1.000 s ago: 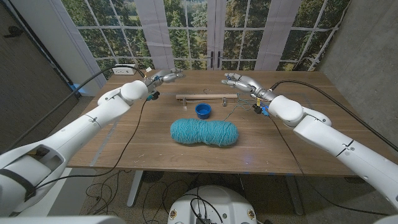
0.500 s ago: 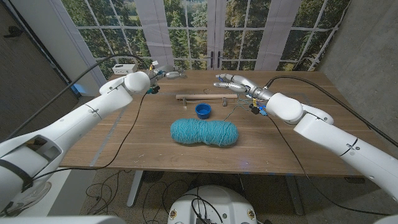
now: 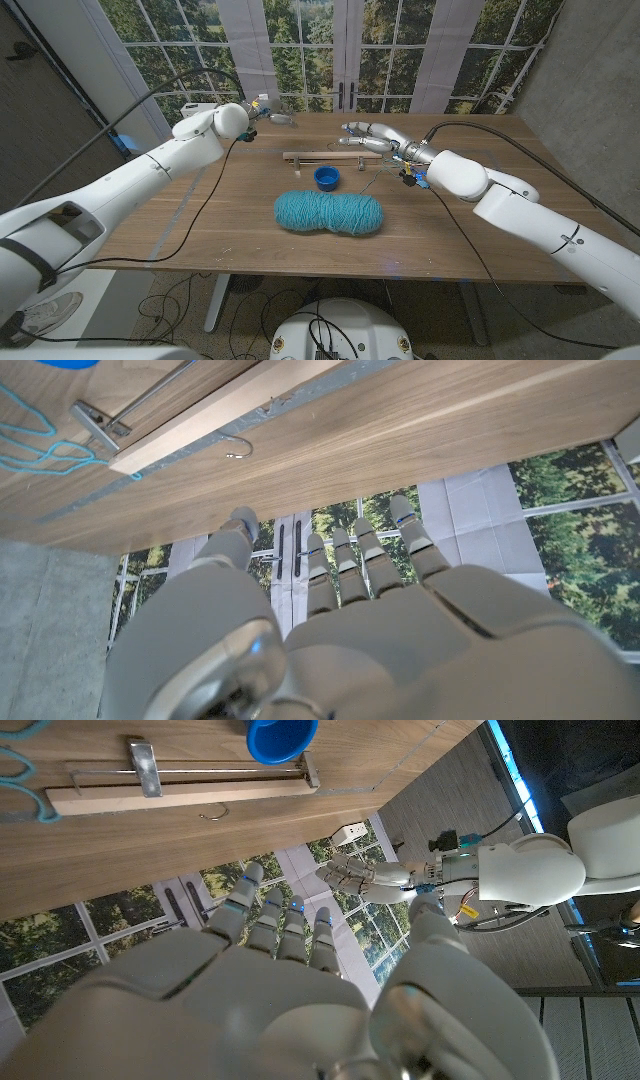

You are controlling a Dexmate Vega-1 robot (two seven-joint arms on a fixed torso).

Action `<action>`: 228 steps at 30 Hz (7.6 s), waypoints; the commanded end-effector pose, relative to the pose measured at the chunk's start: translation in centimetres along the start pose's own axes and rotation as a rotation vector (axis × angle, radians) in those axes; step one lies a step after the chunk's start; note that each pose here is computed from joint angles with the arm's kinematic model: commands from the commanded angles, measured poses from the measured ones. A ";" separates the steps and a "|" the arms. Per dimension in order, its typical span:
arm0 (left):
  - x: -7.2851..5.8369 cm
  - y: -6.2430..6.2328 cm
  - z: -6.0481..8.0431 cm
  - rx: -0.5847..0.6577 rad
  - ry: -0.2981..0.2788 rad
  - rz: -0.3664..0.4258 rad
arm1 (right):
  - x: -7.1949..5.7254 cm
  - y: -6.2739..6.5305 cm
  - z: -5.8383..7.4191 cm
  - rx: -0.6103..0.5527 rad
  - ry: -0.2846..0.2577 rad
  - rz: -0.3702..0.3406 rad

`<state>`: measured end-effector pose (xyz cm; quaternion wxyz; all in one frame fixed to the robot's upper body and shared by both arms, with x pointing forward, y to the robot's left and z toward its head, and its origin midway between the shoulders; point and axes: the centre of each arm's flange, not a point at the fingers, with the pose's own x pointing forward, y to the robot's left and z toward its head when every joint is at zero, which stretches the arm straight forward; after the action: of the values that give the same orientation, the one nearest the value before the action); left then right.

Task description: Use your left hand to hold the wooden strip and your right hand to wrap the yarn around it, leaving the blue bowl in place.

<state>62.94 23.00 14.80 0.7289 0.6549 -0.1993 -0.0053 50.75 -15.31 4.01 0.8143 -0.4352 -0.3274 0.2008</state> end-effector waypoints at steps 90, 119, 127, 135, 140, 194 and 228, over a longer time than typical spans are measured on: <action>7.3 -9.0 2.7 0.146 0.000 -0.174 | -4.4 2.8 -1.1 0.100 0.047 0.010; 7.8 -12.9 2.1 0.086 -0.016 -0.199 | -4.0 2.8 -2.0 0.139 0.047 0.010; 7.6 -14.1 1.5 0.033 -0.027 -0.164 | -3.8 2.8 -2.0 0.145 0.049 0.011; 7.4 -14.5 1.2 -0.008 -0.039 -0.104 | -3.8 2.7 -1.9 0.144 0.054 0.011; 7.2 -14.5 0.9 -0.033 -0.053 -0.060 | -3.9 2.8 -1.7 0.142 0.055 0.008; -1.4 -6.1 -1.2 -0.074 -0.054 0.434 | -7.3 4.5 -0.2 0.038 0.142 -0.060; -3.3 -4.1 -0.7 -0.067 -0.104 0.474 | -7.0 8.4 4.2 -0.364 0.362 0.137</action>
<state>61.80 23.61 9.66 0.7221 0.5682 -0.3751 0.1222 43.16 -14.12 -3.66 0.7841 -0.5702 -0.2041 0.1354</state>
